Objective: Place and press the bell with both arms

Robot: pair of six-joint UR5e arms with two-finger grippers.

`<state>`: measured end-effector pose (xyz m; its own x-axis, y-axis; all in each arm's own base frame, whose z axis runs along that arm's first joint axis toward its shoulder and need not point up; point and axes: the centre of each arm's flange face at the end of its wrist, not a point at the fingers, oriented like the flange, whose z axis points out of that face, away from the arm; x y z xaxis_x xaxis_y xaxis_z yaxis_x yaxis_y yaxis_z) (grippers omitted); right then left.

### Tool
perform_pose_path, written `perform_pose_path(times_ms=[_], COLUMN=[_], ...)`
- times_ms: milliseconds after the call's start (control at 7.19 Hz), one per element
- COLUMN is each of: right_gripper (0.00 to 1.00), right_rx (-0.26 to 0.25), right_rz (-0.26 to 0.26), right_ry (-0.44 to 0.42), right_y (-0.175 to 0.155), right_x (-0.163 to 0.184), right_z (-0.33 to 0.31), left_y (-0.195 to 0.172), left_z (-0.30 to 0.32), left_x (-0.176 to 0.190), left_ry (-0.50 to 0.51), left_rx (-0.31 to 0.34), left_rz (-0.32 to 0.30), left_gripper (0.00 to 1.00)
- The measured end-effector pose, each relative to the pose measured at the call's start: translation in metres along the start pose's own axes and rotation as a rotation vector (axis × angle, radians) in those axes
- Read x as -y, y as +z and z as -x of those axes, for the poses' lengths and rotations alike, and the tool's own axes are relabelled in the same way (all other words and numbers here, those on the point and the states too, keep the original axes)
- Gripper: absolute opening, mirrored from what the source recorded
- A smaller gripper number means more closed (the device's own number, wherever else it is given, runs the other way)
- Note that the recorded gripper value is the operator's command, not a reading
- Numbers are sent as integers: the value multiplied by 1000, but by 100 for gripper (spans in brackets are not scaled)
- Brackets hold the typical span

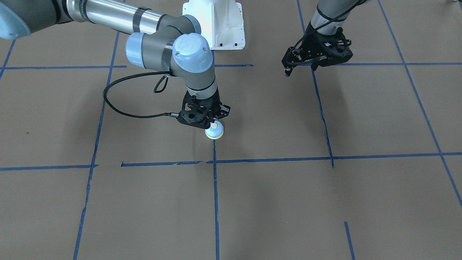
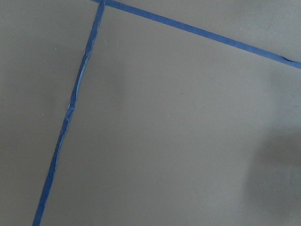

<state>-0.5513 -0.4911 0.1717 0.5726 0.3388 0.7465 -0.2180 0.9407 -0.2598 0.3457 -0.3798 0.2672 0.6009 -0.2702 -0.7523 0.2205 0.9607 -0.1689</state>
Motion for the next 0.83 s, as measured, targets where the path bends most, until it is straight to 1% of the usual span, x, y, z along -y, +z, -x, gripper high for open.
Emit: perform_pose_path(times_ms=[139,278,417,556,834], right_gripper=[1,12,59,100,100], right_rx=[28,49,60,57,22], right_rz=[1,-3,-12,-27,-72], right_ry=[-2,-23,-66,-104,-185], right_y=[-21,-42,-61,-77,-107], right_x=[4,7,12,20,43], right_z=[-38,-80,-119,-162,-251], left_y=[1,1,2,1,-13], left_z=[0,1,1,5,42], left_x=[0,0,1,3,7], left_ry=[4,12,36,77,187], left_rx=[2,3,4,8,34], left_rz=[0,1,0,-1,-8], left_gripper=[100,100,100,100,100])
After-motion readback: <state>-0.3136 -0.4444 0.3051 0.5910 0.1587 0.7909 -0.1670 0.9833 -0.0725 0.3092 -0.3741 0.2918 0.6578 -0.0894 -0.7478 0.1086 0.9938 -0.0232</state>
